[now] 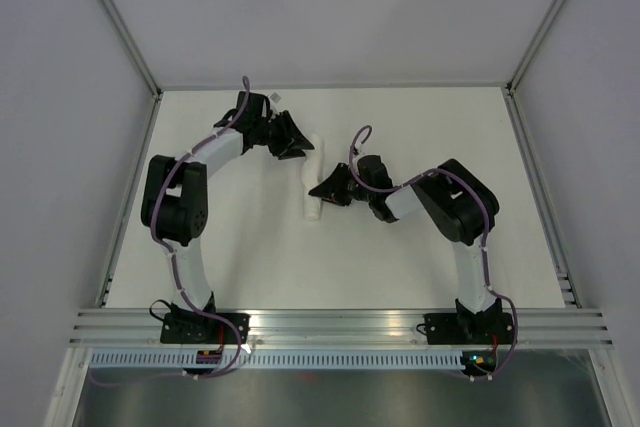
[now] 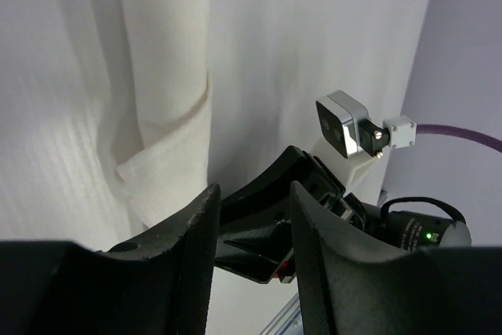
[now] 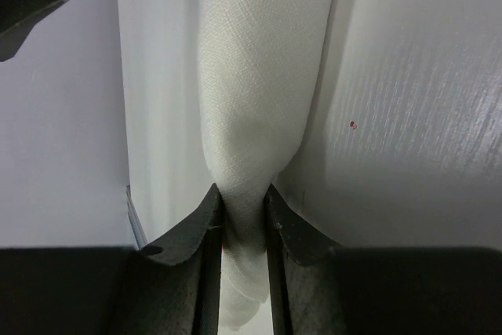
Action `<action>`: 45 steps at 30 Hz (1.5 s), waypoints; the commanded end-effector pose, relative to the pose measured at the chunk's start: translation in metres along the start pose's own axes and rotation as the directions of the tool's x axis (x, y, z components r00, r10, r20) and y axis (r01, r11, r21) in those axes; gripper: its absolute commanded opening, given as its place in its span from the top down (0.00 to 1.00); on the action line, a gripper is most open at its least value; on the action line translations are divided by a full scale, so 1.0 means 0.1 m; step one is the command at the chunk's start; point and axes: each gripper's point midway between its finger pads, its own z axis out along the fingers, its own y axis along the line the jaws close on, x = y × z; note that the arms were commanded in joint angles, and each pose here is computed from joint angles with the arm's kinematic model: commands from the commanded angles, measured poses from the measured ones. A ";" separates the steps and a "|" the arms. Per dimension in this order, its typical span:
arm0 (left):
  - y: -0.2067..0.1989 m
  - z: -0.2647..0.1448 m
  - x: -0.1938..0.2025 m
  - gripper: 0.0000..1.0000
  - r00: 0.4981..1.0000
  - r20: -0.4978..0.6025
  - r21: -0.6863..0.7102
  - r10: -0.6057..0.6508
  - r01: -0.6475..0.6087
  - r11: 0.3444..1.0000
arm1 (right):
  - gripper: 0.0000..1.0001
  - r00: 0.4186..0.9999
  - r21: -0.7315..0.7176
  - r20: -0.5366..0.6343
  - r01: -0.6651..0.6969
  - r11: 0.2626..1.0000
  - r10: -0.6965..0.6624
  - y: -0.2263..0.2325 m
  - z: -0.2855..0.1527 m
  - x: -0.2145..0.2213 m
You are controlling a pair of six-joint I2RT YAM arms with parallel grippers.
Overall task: Fold the napkin, place the utensils inside, and roll it up
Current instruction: Roll the napkin at the center of the board.
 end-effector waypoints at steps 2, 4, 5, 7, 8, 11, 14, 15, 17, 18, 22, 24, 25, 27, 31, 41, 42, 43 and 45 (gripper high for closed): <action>-0.29 0.10 0.08 0.55 0.999 -0.050 0.231 -0.003 0.014 0.973 | 0.87 0.983 0.249 -0.154 -0.061 0.967 0.102 -0.81 -0.12 0.52; -0.30 0.18 0.12 0.55 0.997 -0.071 0.282 -0.016 0.036 0.959 | 0.87 0.980 0.245 -0.165 -0.066 0.967 0.108 -0.81 -0.12 0.53; -0.25 0.22 0.17 0.55 0.996 -0.085 0.288 -0.029 0.052 0.956 | 0.87 0.978 0.230 -0.171 -0.077 0.970 0.119 -0.81 -0.13 0.52; -0.25 0.24 0.22 0.55 0.992 -0.109 0.320 -0.056 0.089 0.943 | 0.87 0.973 0.220 -0.181 -0.103 0.970 0.145 -0.83 -0.14 0.54; -0.20 0.30 0.24 0.55 0.990 -0.117 0.329 -0.080 0.114 0.937 | 0.87 0.969 0.194 -0.193 -0.119 0.974 0.157 -0.81 -0.15 0.53; -0.11 0.40 0.32 0.55 0.984 -0.139 0.335 -0.108 0.149 0.931 | 0.87 0.963 0.193 -0.192 -0.152 0.969 0.189 -0.90 -0.16 0.50; 0.00 0.50 0.37 0.56 0.980 -0.148 0.309 -0.129 0.170 0.936 | 0.87 0.958 0.189 -0.203 -0.164 0.968 0.202 -0.94 -0.17 0.52; 0.03 0.52 0.38 0.56 0.980 -0.148 0.303 -0.133 0.173 0.937 | 0.87 0.956 0.189 -0.208 -0.167 0.968 0.206 -0.94 -0.17 0.52; 0.07 0.56 0.38 0.56 0.979 -0.148 0.289 -0.143 0.181 0.940 | 0.86 0.955 0.193 -0.212 -0.167 0.967 0.207 -0.96 -0.16 0.53; 0.15 0.60 0.42 0.57 0.973 -0.162 0.259 -0.163 0.201 0.945 | 0.85 0.954 0.198 -0.214 -0.166 0.966 0.208 -0.98 -0.17 0.53; 0.33 0.71 0.48 0.57 0.969 -0.158 0.165 -0.190 0.216 0.962 | 0.76 0.955 0.216 -0.218 -0.156 0.964 0.203 -0.99 -0.18 0.52; 0.37 0.73 0.50 0.57 0.968 -0.159 0.146 -0.196 0.219 0.965 | 0.63 0.958 0.209 -0.221 -0.135 0.969 0.182 -0.95 -0.20 0.50; 0.43 0.76 0.51 0.57 0.966 -0.154 0.125 -0.208 0.228 0.966 | 0.58 0.958 0.226 -0.220 -0.132 0.965 0.183 -0.97 -0.22 0.50; 0.46 0.78 0.53 0.58 0.964 -0.157 0.113 -0.215 0.234 0.966 | 0.43 0.964 0.242 -0.224 -0.087 0.966 0.143 -0.98 -0.26 0.48; 0.55 0.81 0.54 0.58 0.960 -0.152 0.068 -0.234 0.246 0.967 | 0.27 0.973 0.283 -0.213 -0.027 0.959 0.091 -0.88 -0.41 0.38; 0.22 0.67 0.43 0.57 0.980 -0.142 0.188 -0.136 0.162 0.969 | 0.28 0.987 0.249 -0.155 0.078 0.965 -0.040 -0.43 -0.69 0.11; 0.14 0.63 0.41 0.57 0.983 -0.143 0.216 -0.118 0.147 0.965 | 0.27 0.988 0.256 -0.150 0.084 0.963 -0.046 -0.41 -0.71 0.09; 0.07 0.59 0.37 0.55 0.986 -0.133 0.235 -0.101 0.130 0.963 | 0.27 0.986 0.256 -0.151 0.106 0.961 -0.069 -0.40 -0.73 0.07; -0.13 0.49 0.29 0.53 0.992 -0.115 0.288 -0.060 0.091 0.953 | 0.25 0.986 0.250 -0.133 0.126 0.960 -0.095 -0.31 -0.77 0.00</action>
